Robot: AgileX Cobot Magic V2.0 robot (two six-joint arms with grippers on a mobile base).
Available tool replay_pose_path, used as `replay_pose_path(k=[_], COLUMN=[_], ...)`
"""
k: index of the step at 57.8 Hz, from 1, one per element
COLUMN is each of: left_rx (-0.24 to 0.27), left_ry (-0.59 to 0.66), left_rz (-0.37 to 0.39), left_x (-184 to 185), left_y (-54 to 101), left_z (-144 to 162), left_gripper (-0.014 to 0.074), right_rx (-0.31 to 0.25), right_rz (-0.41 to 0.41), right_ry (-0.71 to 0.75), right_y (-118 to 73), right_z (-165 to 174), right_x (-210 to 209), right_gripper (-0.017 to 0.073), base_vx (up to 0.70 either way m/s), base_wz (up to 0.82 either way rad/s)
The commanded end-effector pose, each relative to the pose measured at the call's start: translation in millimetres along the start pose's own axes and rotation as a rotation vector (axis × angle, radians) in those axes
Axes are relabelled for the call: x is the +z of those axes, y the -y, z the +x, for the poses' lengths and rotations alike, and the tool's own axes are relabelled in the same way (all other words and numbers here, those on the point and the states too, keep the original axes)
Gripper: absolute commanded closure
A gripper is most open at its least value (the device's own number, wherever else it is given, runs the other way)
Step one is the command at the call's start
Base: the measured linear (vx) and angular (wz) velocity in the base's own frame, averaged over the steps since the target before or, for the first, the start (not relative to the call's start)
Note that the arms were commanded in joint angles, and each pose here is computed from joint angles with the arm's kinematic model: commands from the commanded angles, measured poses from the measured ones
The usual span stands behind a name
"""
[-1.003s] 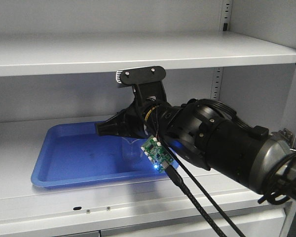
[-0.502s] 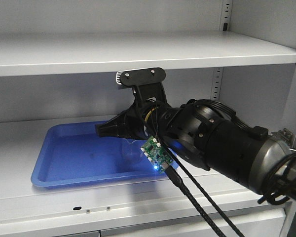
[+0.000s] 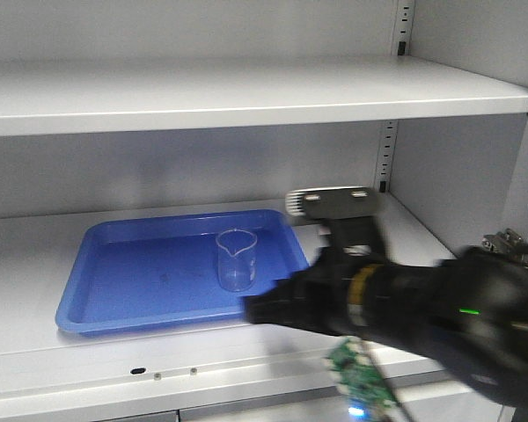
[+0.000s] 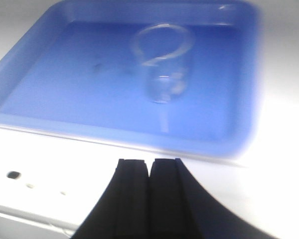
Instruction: Pick beaker and place in left cabinet
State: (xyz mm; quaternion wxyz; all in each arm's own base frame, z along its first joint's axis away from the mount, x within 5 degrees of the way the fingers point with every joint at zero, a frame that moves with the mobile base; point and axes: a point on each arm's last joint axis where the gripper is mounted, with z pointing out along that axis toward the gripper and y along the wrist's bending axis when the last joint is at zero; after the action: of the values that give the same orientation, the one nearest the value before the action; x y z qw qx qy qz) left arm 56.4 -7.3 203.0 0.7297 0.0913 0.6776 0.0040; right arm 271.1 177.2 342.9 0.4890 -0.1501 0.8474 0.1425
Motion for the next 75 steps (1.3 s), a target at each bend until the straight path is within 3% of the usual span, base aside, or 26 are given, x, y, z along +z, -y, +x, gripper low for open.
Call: replay_pose_path(k=[1,8,17,21,33,45,53,56,64,75], left_rx=[-0.006,-0.006,-0.006,-0.006,-0.006,-0.006,-0.006,-0.006,-0.006,-0.006], left_ry=[0.077,0.077,0.077,0.077,0.077,0.077,0.077,0.077,0.077,0.077], left_rz=[-0.007,-0.007,-0.007,-0.007,-0.007,-0.007,-0.007,-0.007,-0.007,-0.007], left_x=[-1,-1,-1,-1,-1,-1,-1,-1,-1,-1], left_y=[0.0,0.0,0.0,0.0,0.0,0.0,0.0,0.0,0.0,0.0], left_z=[-3,-3,-3,-3,-3,-3,-3,-3,-3,-3], left_gripper=[0.0592,0.0592,0.0592,0.0592,0.0592,0.0592,0.0592,0.0592,0.0592,0.0592], right_rx=[0.044,0.052,-0.059,-0.083,-0.186,-0.094,-0.11,-0.111,-0.184,-0.181], right_rz=[0.014,0.088,0.172,0.205,0.314,0.356,0.36,0.358,0.371,0.372], right_ry=[0.146,0.175,0.235,0.247,0.339,0.418,0.486,0.49,0.525,0.526], right_y=[25.1,58.1,82.6,87.9,90.4,91.3,89.7,88.3,86.1,86.1], right_z=[-12,12,46,65,130,205,241,246,247,248], right_x=[-46,-76,-108,-119,-160,-162,-158,-161,-166,-166], right_gripper=[0.0565,0.0565,0.0565,0.0565,0.0565,0.0565,0.0565,0.0564,0.0564,0.0564], base_vx=[0.0,0.0,0.0,0.0,0.0,0.0,0.0,0.0,0.0,0.0], base_wz=[0.0,0.0,0.0,0.0,0.0,0.0,0.0,0.0,0.0,0.0])
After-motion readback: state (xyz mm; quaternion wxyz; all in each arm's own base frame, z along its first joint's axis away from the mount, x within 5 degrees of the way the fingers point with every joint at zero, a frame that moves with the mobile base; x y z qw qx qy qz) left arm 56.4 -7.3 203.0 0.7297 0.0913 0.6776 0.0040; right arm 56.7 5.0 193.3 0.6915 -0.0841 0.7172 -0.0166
